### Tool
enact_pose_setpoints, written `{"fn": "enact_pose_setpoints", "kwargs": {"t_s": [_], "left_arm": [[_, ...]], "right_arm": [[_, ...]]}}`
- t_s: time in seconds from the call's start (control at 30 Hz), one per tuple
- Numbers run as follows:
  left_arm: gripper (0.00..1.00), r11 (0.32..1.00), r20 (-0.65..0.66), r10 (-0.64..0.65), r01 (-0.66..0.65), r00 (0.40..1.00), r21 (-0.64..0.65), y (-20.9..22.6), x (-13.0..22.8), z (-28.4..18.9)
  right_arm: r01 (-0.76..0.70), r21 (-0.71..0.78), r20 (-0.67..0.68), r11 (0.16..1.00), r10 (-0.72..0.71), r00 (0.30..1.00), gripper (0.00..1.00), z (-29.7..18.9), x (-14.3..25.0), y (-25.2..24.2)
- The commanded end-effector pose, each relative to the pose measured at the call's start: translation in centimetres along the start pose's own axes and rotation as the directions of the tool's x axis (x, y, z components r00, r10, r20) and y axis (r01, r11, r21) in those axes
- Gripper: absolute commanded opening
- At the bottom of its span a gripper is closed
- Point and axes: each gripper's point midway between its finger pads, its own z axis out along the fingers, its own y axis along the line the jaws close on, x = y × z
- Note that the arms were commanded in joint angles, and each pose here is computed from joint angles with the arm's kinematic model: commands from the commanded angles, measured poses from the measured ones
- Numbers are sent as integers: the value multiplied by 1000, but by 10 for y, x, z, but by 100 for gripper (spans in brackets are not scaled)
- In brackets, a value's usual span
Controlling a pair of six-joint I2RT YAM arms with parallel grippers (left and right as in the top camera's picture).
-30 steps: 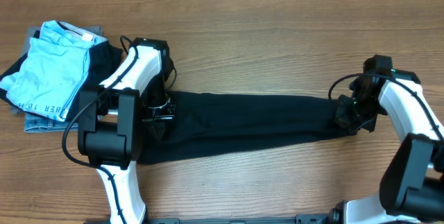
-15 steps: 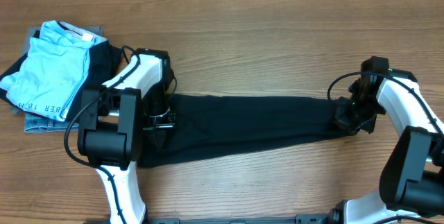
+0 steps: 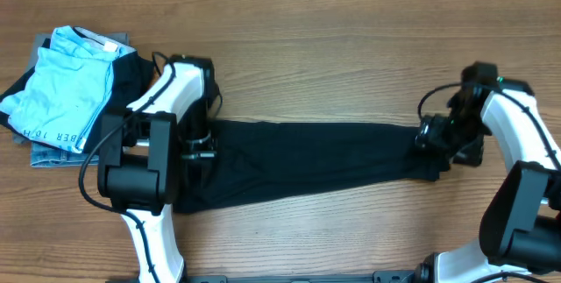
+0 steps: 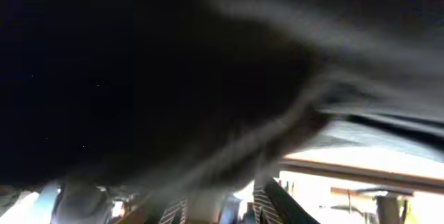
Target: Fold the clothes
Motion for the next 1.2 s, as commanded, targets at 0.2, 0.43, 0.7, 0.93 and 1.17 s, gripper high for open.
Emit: {"fn": "enact_pose_setpoints", "kwargs": {"t_s": [0.2,0.43,0.7,0.93,1.17], "left_arm": [[46,982,381,-27,-47,924,182,-20,-18,-125],[42,880,406,232,-368,884,299,-59,-3,-128],[46,893,424,223,-359,878,272,-61,-32,-101],[45,891,450,220,-366,866,269,-65,-48,-89],[41,894,504,177,-352,845,277,-69,-63,-97]], "right_arm": [[-5,-19,40,1000,6,999,91,-57,-15,7],[-7,-137,-13,991,5,1000,77,-59,-4,27],[-16,-157,-84,987,3,996,18,-50,13,30],[-39,-291,-122,956,3,993,4,-31,22,65],[64,-389,-65,919,-96,993,4,-11,25,110]]}}
